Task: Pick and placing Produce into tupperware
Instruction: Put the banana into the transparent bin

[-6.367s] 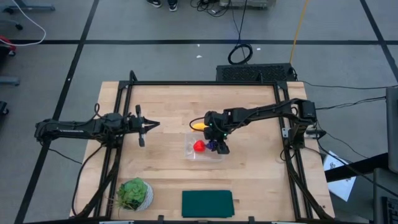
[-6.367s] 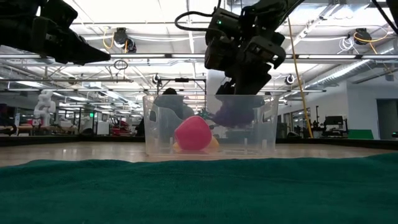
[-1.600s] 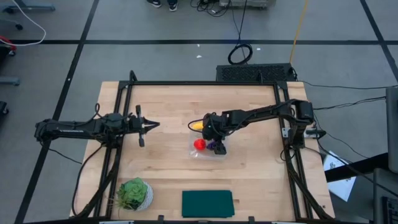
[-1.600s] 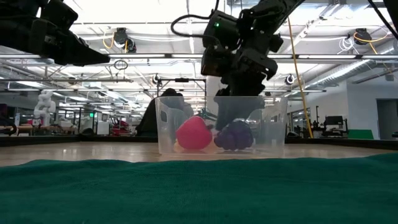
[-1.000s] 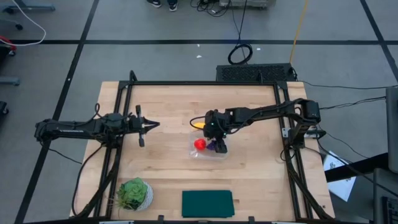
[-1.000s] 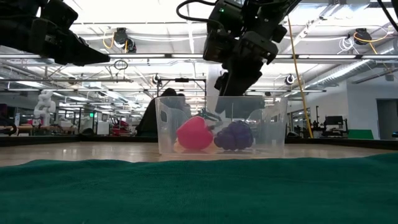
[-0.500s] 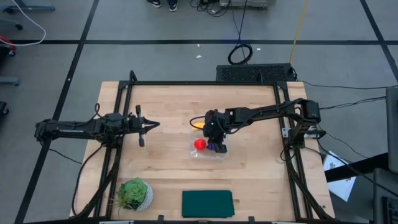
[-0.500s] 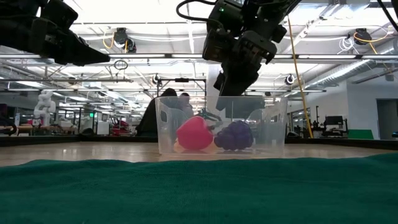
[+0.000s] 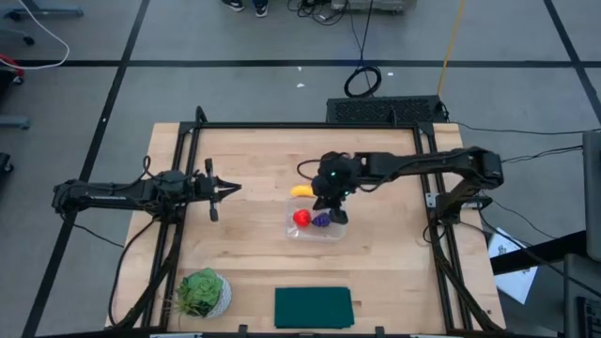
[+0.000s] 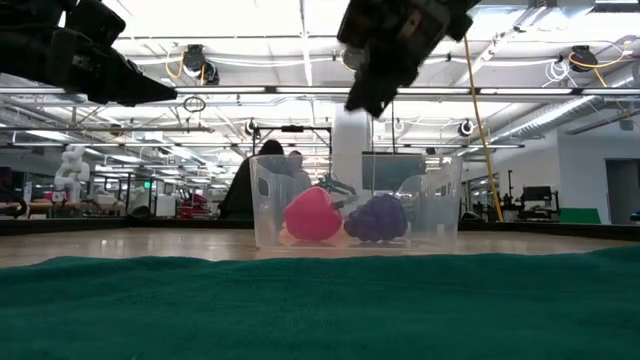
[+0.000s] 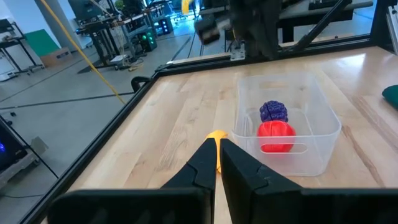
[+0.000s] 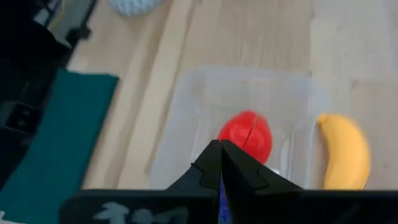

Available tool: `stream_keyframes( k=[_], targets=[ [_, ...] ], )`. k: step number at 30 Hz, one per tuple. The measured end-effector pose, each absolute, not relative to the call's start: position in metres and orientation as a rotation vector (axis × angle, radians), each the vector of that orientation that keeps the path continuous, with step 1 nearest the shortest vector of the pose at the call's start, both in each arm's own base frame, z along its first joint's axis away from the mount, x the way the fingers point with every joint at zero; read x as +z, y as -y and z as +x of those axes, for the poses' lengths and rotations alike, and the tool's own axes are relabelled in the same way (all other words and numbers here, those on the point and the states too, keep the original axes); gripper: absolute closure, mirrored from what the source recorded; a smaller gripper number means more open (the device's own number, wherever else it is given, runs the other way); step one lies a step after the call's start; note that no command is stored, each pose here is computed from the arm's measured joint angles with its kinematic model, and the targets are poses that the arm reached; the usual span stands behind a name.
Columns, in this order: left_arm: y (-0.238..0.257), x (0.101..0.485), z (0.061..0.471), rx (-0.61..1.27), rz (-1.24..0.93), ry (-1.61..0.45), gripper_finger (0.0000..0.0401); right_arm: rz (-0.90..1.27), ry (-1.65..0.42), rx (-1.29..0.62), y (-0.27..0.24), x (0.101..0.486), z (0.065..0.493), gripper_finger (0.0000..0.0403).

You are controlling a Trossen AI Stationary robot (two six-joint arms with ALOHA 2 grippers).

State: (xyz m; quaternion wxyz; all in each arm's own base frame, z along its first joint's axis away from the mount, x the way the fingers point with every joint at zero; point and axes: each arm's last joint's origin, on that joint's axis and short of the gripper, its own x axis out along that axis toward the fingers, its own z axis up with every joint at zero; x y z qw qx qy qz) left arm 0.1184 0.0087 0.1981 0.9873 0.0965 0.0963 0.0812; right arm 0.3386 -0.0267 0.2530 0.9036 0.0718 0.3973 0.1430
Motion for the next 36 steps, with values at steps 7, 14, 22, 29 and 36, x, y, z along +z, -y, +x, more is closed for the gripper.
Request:
stream_keyframes(
  k=[7, 14, 22, 29, 36],
  targets=[
    [-0.009, 0.198, 0.118, 0.171, 0.194, -0.194, 0.0375, 0.135, -0.685, 0.290, 0.025, 0.290, 0.322, 0.0402],
    [-0.009, 0.198, 0.118, 0.171, 0.195, -0.195, 0.0375, 0.130, -0.589, 0.289, 0.022, 0.310, 0.304, 0.0403],
    [-0.009, 0.198, 0.118, 0.179, 0.195, -0.194, 0.0375, 0.154, -0.496, 0.273, 0.020, 0.304, 0.282, 0.0403],
    [-0.009, 0.200, 0.119, 0.182, 0.197, -0.176, 0.0375, 0.163, -0.484, 0.266, 0.020, 0.304, 0.278, 0.0403],
    [-0.009, 0.200, 0.119, 0.182, 0.196, -0.173, 0.0375, 0.160, -0.472, 0.265, 0.020, 0.305, 0.278, 0.0403]
  ],
)
